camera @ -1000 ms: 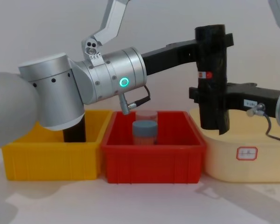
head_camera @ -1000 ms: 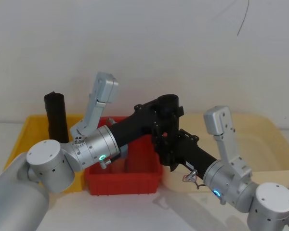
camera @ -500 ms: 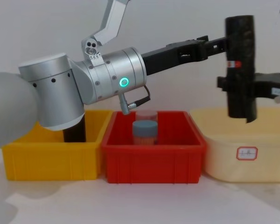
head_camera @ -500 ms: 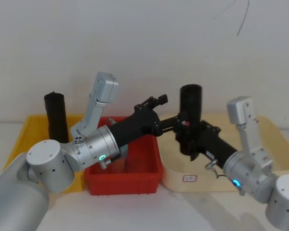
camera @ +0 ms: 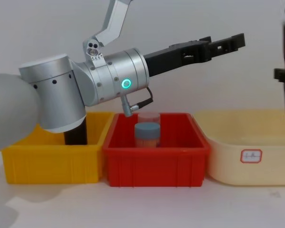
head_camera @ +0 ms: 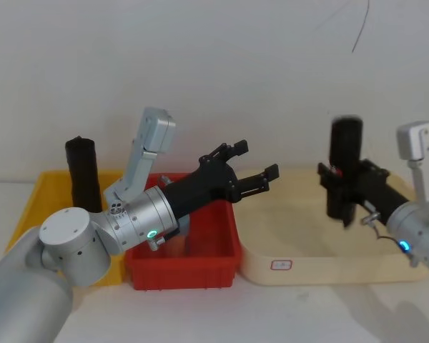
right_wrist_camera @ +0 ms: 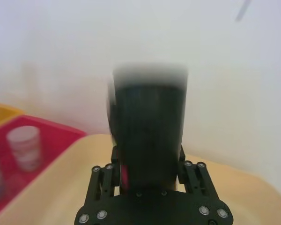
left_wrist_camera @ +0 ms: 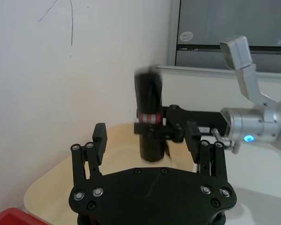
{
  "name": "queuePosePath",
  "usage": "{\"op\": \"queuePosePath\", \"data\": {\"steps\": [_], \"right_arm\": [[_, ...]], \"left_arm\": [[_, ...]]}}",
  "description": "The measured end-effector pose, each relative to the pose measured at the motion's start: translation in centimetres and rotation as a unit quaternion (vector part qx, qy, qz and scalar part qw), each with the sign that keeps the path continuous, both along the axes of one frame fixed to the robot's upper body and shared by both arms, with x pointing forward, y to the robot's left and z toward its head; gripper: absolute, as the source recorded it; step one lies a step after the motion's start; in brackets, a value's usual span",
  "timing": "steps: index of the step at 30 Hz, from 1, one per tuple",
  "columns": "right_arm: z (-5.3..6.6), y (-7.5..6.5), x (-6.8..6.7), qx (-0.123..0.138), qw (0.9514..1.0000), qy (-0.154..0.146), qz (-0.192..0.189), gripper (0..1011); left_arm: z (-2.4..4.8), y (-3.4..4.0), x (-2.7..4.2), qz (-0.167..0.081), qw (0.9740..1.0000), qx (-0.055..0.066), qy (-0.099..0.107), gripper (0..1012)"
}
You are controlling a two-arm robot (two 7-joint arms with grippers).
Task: Pick up the garbage bag with the one hand and transfer it to the other hand.
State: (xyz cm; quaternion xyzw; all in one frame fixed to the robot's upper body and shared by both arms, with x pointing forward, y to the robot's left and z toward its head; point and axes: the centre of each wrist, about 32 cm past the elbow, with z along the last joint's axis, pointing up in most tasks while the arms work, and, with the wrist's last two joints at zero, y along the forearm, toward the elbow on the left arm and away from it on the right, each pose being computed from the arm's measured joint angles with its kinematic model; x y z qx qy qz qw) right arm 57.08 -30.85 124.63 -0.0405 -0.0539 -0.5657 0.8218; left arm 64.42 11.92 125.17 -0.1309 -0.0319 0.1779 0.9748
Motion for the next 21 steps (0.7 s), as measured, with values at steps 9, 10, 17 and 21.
{"op": "queuePosePath", "data": {"steps": [9, 10, 17, 21], "right_arm": [[0.9, -2.4, 0.3, -0.030, 0.9990, 0.005, -0.034, 869], [0.9, -2.5, 0.3, -0.032, 0.9989, 0.005, -0.035, 886], [2.1, -2.7, 0.1, -0.063, 0.9977, 0.001, -0.026, 1000], [2.6, -2.5, 0.0, -0.074, 0.9972, -0.003, -0.015, 1000]], "left_arm": [[0.00, 0.00, 0.00, 0.000, 1.0000, 0.000, 0.000, 1001], [0.00, 0.00, 0.00, 0.000, 1.0000, 0.000, 0.000, 1002], [-0.11, 0.23, -0.08, 0.008, 1.0000, -0.001, 0.001, 1001], [-0.20, 0.70, -0.20, 0.021, 0.9998, -0.004, 0.000, 1002]]}}
